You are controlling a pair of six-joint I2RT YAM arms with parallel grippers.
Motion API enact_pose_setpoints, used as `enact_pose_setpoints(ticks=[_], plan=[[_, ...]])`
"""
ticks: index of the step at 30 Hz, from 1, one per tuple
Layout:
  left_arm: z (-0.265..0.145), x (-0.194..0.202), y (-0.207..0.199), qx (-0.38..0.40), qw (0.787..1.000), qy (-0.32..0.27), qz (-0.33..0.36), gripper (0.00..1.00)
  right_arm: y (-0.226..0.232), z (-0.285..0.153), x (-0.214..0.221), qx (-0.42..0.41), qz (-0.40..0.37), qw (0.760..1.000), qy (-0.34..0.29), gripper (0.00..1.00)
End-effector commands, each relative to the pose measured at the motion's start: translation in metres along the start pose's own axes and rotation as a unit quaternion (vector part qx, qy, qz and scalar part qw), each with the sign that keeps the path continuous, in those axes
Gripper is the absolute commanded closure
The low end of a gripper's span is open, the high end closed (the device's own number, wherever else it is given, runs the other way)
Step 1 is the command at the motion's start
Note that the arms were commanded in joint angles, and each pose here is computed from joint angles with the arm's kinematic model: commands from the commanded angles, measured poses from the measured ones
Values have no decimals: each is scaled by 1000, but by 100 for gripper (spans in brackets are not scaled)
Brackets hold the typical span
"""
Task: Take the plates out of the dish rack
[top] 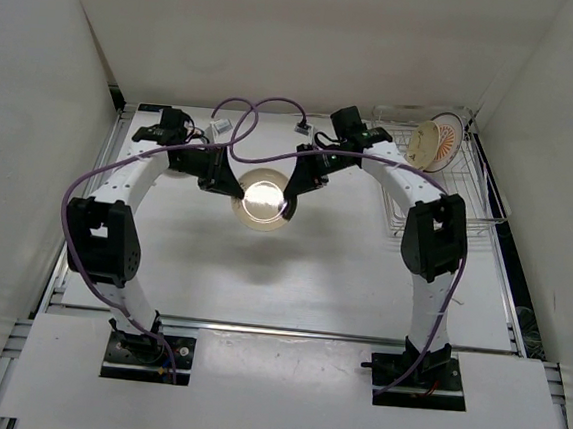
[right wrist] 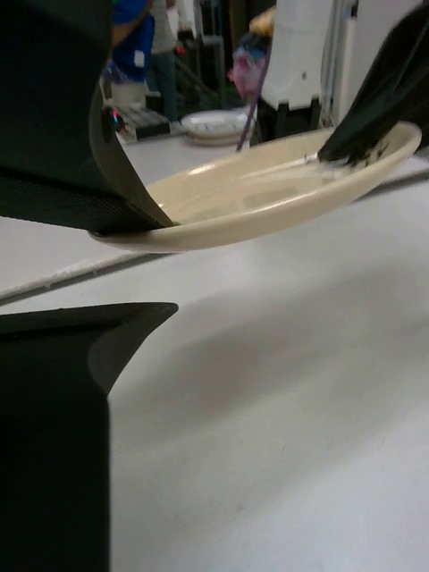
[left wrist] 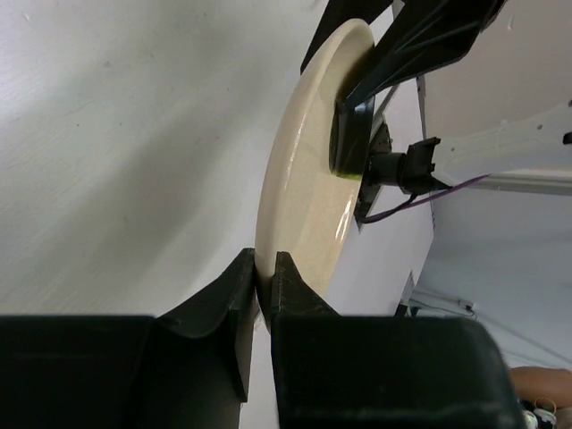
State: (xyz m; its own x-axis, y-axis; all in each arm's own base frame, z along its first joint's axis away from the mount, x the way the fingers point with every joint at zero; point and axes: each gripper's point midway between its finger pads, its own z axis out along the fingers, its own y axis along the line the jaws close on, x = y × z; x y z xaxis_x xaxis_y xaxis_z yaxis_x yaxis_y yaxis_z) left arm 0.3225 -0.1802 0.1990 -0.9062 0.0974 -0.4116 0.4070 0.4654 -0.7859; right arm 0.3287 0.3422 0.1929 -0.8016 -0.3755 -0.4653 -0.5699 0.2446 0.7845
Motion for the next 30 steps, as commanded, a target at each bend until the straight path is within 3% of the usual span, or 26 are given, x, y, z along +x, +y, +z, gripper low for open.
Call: enact_pose_setpoints(ticks=[1,8,10,18,24,28,30], plan=[[0,-17,-15,24,999,-27,-5,90,-2,-26,-3,88,-65,994,-13,61],[14,-64,0,46,998,-33,-38,90,-16,-93,14,227,-72,970,-45,57],[16,-70,0,59,997,-31,-43,90,-19,-125,13,262,-57,960,-80,43],[37,-101,32,71,995,-28,-70,90,-34,-246,42,397,-11,902,-169,42],[46,-152,59,33,997,-64,-31,90,-25,-298,97,452,10,872,-186,39],[63,-169,99,3,997,-76,-27,90,-11,-311,128,471,8,863,-183,38],[70,-172,115,-9,997,-79,-18,90,-3,-310,141,481,-4,859,-174,32]])
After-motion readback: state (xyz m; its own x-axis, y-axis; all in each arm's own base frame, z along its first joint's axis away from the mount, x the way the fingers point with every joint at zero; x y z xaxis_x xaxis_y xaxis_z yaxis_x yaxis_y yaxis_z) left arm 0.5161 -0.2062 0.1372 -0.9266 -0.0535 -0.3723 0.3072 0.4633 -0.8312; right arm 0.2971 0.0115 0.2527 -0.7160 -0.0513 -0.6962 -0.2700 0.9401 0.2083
